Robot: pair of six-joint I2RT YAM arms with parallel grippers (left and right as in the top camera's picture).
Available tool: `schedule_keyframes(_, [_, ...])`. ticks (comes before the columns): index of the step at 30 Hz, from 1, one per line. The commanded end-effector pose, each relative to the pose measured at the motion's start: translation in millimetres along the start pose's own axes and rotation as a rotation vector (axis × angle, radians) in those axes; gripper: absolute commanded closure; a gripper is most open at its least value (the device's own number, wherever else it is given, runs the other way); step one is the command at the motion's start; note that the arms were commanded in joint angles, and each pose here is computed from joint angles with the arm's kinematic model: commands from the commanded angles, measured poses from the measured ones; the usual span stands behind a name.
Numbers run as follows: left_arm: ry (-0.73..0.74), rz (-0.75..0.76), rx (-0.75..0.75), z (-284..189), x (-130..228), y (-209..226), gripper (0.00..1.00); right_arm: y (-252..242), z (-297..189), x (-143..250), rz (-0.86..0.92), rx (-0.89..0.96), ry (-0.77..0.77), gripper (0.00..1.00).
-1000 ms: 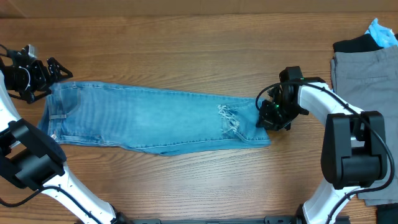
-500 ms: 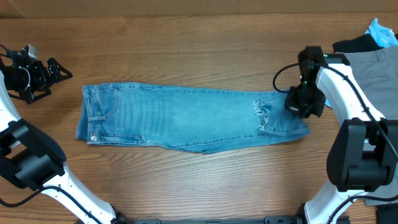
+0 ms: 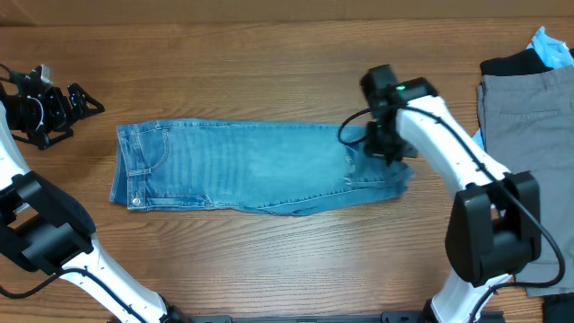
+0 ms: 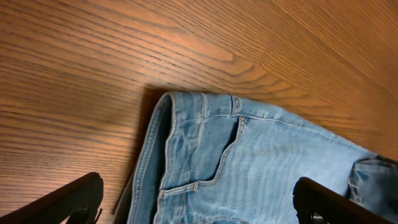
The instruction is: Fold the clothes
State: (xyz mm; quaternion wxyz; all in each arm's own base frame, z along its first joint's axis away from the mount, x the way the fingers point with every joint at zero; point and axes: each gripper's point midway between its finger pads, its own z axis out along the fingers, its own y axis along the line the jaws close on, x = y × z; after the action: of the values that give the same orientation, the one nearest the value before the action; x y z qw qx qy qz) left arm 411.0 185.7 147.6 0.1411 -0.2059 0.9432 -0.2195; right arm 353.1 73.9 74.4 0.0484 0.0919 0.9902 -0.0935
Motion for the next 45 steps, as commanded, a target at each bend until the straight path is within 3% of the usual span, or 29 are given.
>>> schedule_keyframes(1, [-0.003, 0.003, -0.003, 1.7, -3.7, -2.4, 0.0, 29.4, -17.7, 1.0, -0.015, -0.074, -0.054, 0.96])
schedule_keyframes(9, [-0.003, 0.003, -0.006, 1.7, -3.7, -1.9, 0.0, 77.2, -27.0, 10.5, -0.051, -0.187, -0.081, 0.96])
schedule_keyframes(12, [-0.004, 0.004, -0.006, 1.7, -4.1, -1.8, 0.0, 93.8, -30.8, 14.4, -0.073, -0.242, -0.08, 0.91])
schedule_keyframes(23, [-0.004, 0.004, -0.006, 1.7, -4.1, -1.8, 0.0, 150.7, -40.5, 36.1, -0.164, -0.379, -0.108, 0.86])
schedule_keyframes(25, [-0.005, 0.004, -0.006, 1.6, -4.1, -1.6, 0.0, 157.3, -40.2, 41.8, -0.184, -0.386, -0.111, 0.76])
schedule_keyframes(27, [-0.005, 0.004, -0.007, 1.6, -4.1, -1.6, 0.0, 163.4, -41.5, 46.8, -0.203, -0.392, -0.115, 0.48])
schedule_keyframes(29, [-0.005, 0.004, -0.006, 1.7, -4.1, -1.8, 0.0, 173.1, -45.0, 52.9, -0.242, -0.418, -0.117, 0.38])
schedule_keyframes(34, [-0.004, 0.004, -0.006, 1.7, -4.0, -1.8, 0.0, 193.4, -54.4, 62.6, -0.288, -0.497, -0.113, 0.38])
schedule_keyframes(41, [-0.003, 0.003, -0.006, 1.7, -3.8, -1.8, 0.0, 142.7, -71.0, 6.6, -0.145, -0.367, -0.214, 0.4])
schedule_keyframes(45, [-0.002, 0.003, -0.006, 1.9, -3.5, -2.2, 0.0, 120.9, -73.8, -18.2, -0.101, -0.386, -0.219, 0.49])
